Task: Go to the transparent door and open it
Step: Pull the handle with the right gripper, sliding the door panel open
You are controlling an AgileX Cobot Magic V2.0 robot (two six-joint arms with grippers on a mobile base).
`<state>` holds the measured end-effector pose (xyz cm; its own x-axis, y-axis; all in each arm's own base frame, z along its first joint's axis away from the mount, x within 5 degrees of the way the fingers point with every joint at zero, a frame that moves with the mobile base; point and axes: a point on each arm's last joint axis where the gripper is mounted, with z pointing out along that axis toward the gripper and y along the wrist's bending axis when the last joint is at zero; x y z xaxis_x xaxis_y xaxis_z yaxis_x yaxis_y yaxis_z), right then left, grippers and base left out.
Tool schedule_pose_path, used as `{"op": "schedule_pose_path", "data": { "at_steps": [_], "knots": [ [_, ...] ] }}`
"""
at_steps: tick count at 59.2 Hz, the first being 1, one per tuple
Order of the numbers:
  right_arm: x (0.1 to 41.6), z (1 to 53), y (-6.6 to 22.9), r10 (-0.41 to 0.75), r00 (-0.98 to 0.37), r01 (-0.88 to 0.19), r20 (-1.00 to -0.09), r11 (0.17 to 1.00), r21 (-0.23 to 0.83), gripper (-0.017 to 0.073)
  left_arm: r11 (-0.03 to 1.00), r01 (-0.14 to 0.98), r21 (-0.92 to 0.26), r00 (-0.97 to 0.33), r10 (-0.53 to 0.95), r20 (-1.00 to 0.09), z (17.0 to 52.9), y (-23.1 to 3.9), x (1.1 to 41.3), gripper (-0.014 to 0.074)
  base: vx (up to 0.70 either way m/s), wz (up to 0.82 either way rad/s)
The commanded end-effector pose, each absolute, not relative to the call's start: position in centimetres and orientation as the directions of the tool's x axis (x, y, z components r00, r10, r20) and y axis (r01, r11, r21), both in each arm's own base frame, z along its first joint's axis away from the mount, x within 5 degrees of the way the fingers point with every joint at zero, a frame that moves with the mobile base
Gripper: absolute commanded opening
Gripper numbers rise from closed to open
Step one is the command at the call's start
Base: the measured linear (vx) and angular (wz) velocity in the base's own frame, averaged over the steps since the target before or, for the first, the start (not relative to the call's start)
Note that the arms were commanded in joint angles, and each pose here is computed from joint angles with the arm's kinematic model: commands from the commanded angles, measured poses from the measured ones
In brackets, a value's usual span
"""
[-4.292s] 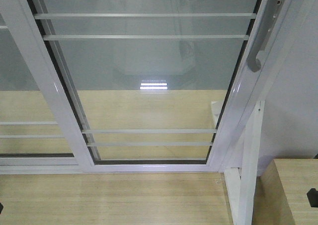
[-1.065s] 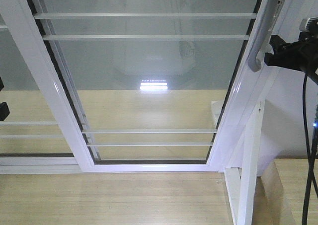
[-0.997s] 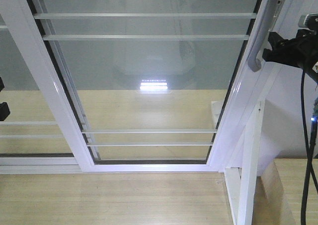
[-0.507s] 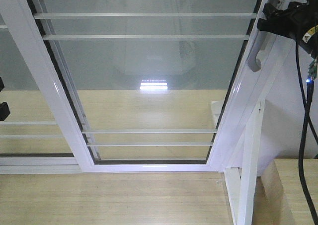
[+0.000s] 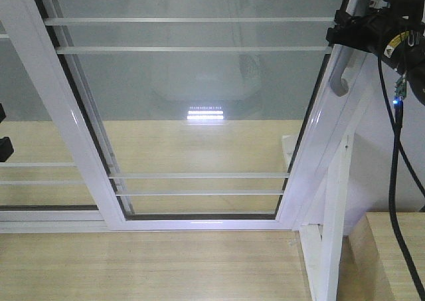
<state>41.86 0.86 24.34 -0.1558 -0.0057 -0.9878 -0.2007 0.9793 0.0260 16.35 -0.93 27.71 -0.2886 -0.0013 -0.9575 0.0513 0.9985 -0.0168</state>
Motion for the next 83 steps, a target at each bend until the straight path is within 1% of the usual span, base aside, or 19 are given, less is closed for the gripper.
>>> {"op": "schedule_pose_path", "data": {
  "at_steps": [1,15,37,43,54,59,63,68,72,77,83],
  "knots": [
    [41.4,28.0,3.5,-0.017,0.000,-0.304,-1.000,0.953,-0.016,0.0330,0.998,0.055,-0.029,-0.179,-0.019,-0.984,29.5,-1.0,16.7,0.0461,0.00,0.00],
    [41.0,27.9,6.6,-0.019,-0.001,-0.375,-1.000,0.927,-0.017,0.0323,0.998,0.055,-0.029,-0.179,-0.019,-0.984,29.5,-1.0,16.7,0.0461,0.00,0.00],
    [40.3,28.1,10.3,-0.001,0.005,-0.447,-1.000,0.894,-0.003,0.0324,0.998,0.055,-0.029,-0.179,-0.019,-0.984,29.5,-1.0,16.7,0.0461,0.00,0.00],
    [40.1,28.2,10.8,0.006,0.016,-0.460,-1.000,0.888,-0.002,0.0328,0.998,0.055,-0.029,-0.179,-0.019,-0.984,29.5,-1.0,16.7,0.0461,0.00,0.00],
    [39.8,28.4,11.7,0.018,0.044,-0.491,-0.999,0.871,-0.006,0.0365,0.998,0.055,-0.029,-0.179,-0.019,-0.984,29.5,-1.0,16.7,0.0461,0.00,0.00],
    [39.8,28.3,11.6,0.009,0.027,-0.486,-1.000,0.874,-0.005,0.0388,0.998,0.055,-0.029,-0.179,-0.019,-0.984,29.5,-1.0,16.7,0.0461,0.00,0.00],
    [39.6,28.4,11.4,0.023,-0.015,-0.474,-1.000,0.880,0.027,0.0405,0.998,0.055,-0.029,-0.179,-0.019,-0.984,29.5,-1.0,16.7,0.0461,0.00,0.00],
    [38.5,29.0,11.1,0.037,-0.041,-0.467,-0.998,0.883,0.052,0.0412,0.998,0.055,-0.029,-0.179,-0.019,-0.984,29.5,-1.0,16.7,0.0461,0.00,0.00],
    [37.0,29.7,10.9,0.023,-0.031,-0.479,-0.999,0.877,0.035,0.0412,0.998,0.055,-0.029,-0.179,-0.019,-0.984,29.5,-1.0,16.7,0.0461,0.00,0.00],
    [34.4,30.4,10.4,-0.001,-0.025,-0.488,-1.000,0.873,0.011,0.0412,0.998,0.057,-0.029,-0.175,-0.019,-0.984,29.6,-1.0,16.7,0.0461,0.00,0.00],
    [30.6,30.6,9.6,-0.003,-0.042,-0.491,-0.999,0.871,0.018,0.0412,0.997,0.071,-0.029,-0.155,-0.018,-0.988,29.8,-1.2,16.7,0.0461,0.00,0.00]
  ]
}}
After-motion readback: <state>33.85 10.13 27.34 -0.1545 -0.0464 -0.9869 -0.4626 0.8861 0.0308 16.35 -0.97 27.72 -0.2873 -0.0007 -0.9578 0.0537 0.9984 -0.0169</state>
